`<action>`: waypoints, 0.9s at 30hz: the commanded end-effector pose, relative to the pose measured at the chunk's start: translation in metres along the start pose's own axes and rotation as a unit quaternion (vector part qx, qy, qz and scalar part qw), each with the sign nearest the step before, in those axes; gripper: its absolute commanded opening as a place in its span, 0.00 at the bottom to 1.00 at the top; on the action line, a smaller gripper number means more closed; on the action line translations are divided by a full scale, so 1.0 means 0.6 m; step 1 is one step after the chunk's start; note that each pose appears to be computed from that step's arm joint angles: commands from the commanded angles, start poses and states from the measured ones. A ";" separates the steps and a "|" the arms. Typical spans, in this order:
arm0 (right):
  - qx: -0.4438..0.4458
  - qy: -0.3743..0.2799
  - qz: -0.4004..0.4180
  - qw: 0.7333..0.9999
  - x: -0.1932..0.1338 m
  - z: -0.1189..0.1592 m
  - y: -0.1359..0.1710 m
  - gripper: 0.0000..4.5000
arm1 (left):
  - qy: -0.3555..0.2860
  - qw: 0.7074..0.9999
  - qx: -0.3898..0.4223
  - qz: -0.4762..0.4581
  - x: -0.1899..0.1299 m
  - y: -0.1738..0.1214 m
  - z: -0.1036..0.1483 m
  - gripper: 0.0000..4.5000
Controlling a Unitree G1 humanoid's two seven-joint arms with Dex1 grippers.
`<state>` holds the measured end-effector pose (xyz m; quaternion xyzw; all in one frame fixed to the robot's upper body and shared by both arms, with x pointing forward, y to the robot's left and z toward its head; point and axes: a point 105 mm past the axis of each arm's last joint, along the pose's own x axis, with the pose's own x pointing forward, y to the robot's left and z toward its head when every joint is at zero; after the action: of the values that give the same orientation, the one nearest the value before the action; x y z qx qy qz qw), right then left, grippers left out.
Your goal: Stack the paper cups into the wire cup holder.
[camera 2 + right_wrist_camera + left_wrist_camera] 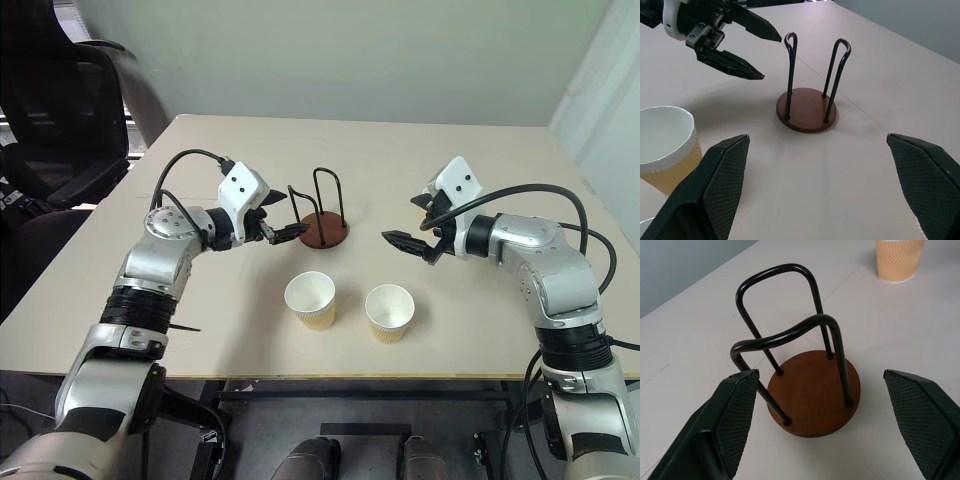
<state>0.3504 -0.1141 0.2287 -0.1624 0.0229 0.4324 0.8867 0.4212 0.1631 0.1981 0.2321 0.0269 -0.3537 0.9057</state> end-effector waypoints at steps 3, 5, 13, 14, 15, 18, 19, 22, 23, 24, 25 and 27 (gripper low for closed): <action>-0.019 -0.025 -0.016 0.999 -0.016 0.026 -0.007 1.00 | -0.028 1.000 0.007 0.005 0.008 0.006 0.029 0.95; -0.019 -0.025 -0.017 0.999 -0.017 0.026 -0.008 1.00 | -0.028 1.000 0.003 0.003 0.014 0.003 0.028 0.95; -0.017 -0.025 -0.019 0.999 -0.019 0.025 -0.009 1.00 | -0.028 1.000 0.000 0.009 0.037 0.002 0.028 0.95; -0.017 -0.025 -0.019 0.999 -0.019 0.025 -0.009 1.00 | -0.028 1.000 -0.002 0.012 0.041 0.002 0.028 0.95; -0.017 -0.025 -0.020 0.999 -0.020 0.024 -0.009 1.00 | -0.029 1.000 -0.003 0.012 0.044 0.002 0.028 0.95; -0.017 -0.025 -0.020 0.999 -0.020 0.024 -0.009 1.00 | -0.030 0.999 -0.012 0.014 0.052 0.002 0.028 0.95; -0.017 -0.025 -0.020 0.999 -0.021 0.023 -0.009 1.00 | -0.029 0.999 -0.016 0.011 0.054 0.001 0.027 0.95; -0.016 -0.024 -0.020 0.999 -0.023 0.023 -0.008 1.00 | -0.031 0.999 -0.025 -0.012 0.057 -0.009 0.028 0.95; -0.016 -0.025 -0.020 0.999 -0.024 0.023 -0.008 1.00 | -0.030 0.999 -0.023 -0.017 0.056 -0.011 0.028 0.95; -0.016 -0.025 -0.020 0.999 -0.024 0.023 -0.008 1.00 | -0.029 0.999 -0.021 -0.020 0.056 -0.012 0.028 0.95; -0.015 -0.025 -0.020 0.999 -0.025 0.024 -0.008 1.00 | -0.026 0.999 -0.017 -0.021 0.054 -0.011 0.027 0.95; -0.013 -0.026 -0.020 0.999 -0.027 0.025 -0.008 1.00 | -0.021 1.000 -0.008 -0.015 0.051 -0.006 0.024 0.95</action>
<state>0.3468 -0.1203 0.2308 -0.1584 0.0194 0.4271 0.8900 0.4387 0.1348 0.1842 0.2015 0.0406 -0.3734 0.9046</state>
